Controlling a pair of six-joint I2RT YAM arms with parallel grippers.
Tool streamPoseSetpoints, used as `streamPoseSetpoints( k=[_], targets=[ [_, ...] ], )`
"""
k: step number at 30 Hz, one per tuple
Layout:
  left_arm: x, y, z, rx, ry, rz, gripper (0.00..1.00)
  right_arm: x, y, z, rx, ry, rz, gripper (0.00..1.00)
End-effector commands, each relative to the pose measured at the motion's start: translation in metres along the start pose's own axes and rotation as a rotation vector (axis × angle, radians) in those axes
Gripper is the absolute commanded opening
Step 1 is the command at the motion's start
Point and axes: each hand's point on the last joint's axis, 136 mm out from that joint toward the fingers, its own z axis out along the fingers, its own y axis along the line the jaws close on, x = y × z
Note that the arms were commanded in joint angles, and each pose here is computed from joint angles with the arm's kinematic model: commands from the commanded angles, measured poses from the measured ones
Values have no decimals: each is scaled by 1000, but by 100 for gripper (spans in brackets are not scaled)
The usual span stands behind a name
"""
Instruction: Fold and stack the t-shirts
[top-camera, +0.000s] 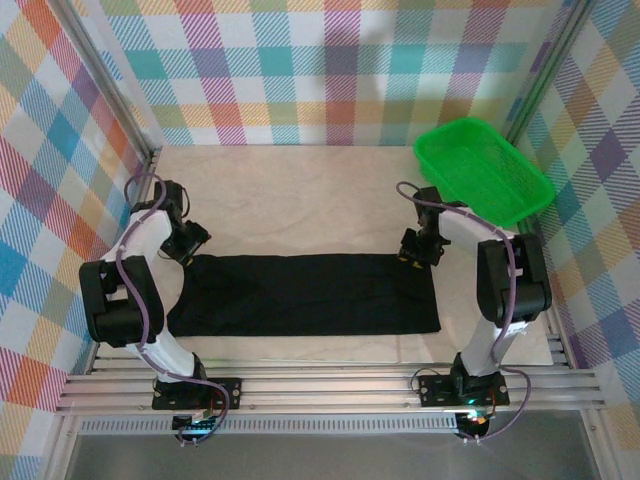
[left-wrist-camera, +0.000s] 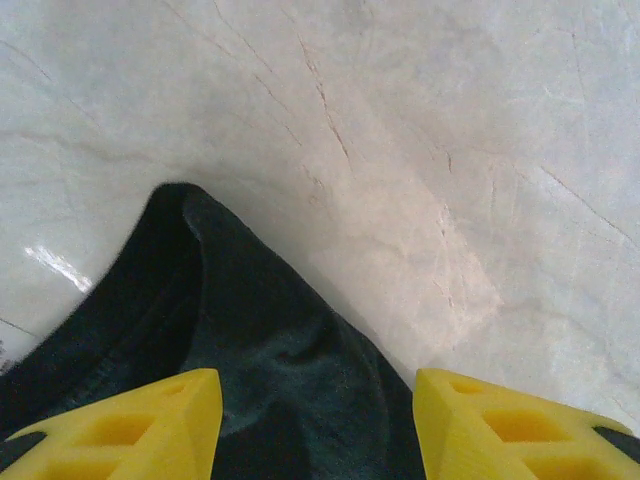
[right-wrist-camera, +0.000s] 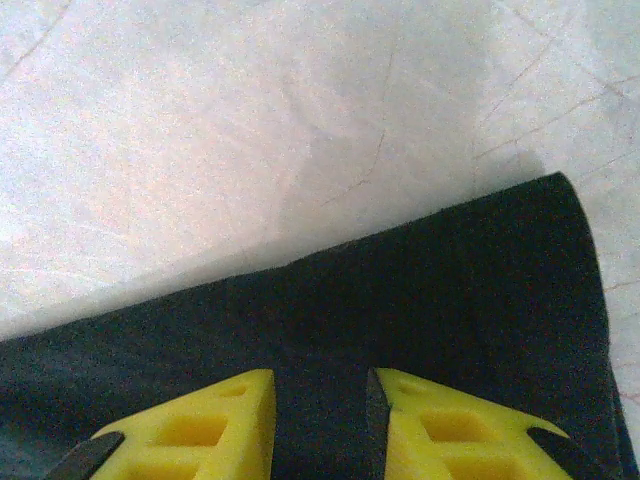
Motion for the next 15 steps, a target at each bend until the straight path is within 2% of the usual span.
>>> streamPoseSetpoints(
  k=[1, 8, 11, 13, 15],
  targets=[
    [-5, 16, 3, -40, -5, 16, 52, 1, -4, 6, 35, 27, -6, 31],
    [-6, 37, 12, -123, -24, -3, 44, -1, -11, 13, 82, 35, -8, 31],
    [-4, 31, 18, -74, -24, -8, 43, -3, -10, 14, 86, 33, -4, 31],
    [-2, 27, 26, -58, -4, -8, 38, -3, -11, 16, 92, 37, -2, 31],
    [-2, 33, 33, -95, 7, -8, 28, -4, -13, 16, 103, 36, 0, 31]
  ],
)
